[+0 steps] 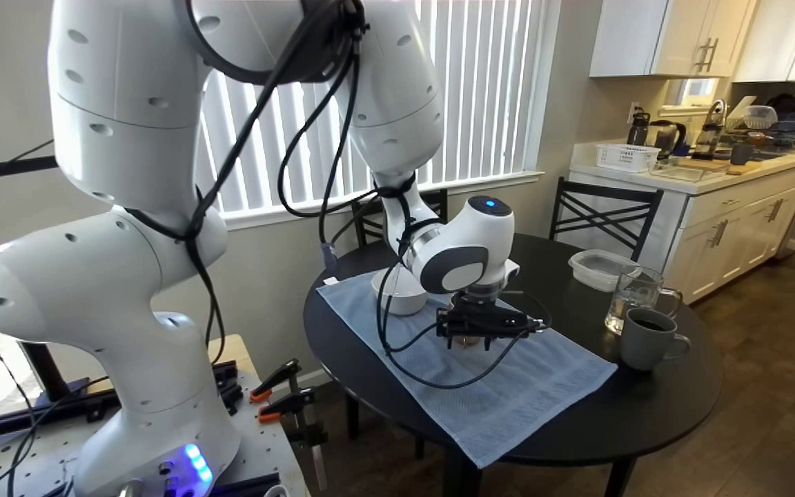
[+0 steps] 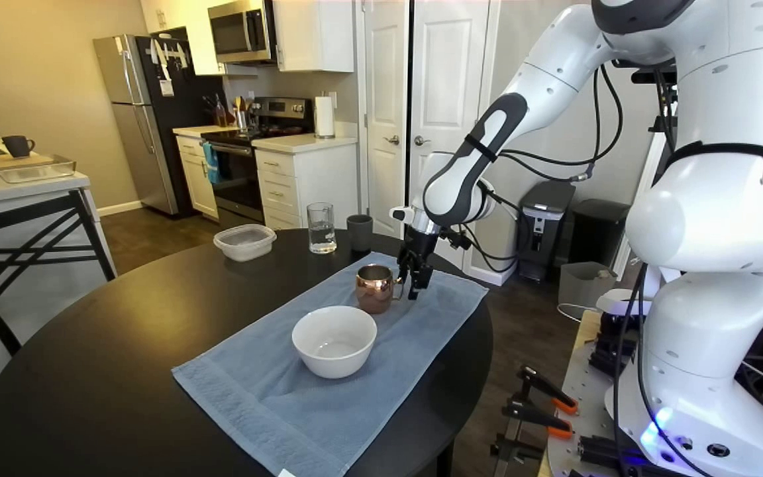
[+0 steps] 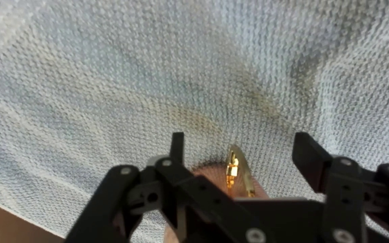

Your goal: Transfer the contents of the cup into the white bowl

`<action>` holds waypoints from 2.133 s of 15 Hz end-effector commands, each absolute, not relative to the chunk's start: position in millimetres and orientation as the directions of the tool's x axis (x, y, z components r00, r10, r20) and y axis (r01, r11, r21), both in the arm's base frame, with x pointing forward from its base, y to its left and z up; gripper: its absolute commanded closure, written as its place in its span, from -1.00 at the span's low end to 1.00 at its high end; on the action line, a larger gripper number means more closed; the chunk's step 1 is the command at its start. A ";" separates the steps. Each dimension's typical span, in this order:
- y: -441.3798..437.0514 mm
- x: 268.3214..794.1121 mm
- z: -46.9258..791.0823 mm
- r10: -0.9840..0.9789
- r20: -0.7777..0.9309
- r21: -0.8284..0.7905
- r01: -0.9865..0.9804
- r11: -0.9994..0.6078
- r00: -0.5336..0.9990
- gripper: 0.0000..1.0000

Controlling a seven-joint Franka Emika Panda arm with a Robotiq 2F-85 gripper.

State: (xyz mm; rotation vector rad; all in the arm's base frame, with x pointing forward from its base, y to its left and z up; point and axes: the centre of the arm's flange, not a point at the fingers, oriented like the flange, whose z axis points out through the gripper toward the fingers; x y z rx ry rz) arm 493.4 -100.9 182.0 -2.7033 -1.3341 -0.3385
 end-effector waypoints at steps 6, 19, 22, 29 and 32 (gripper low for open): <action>-99.1 491.0 201.7 0.791 0.259 0.110 0.796 -0.595 0.555 -0.40; -92.4 491.4 199.4 0.776 0.277 0.097 0.787 -0.610 0.567 0.02; -91.7 491.4 198.7 0.776 0.278 0.097 0.787 -0.609 0.566 0.41; -89.2 489.6 196.0 0.779 0.278 0.095 0.791 -0.604 0.561 1.00; -89.1 489.4 195.9 0.779 0.279 0.096 0.791 -0.604 0.562 0.93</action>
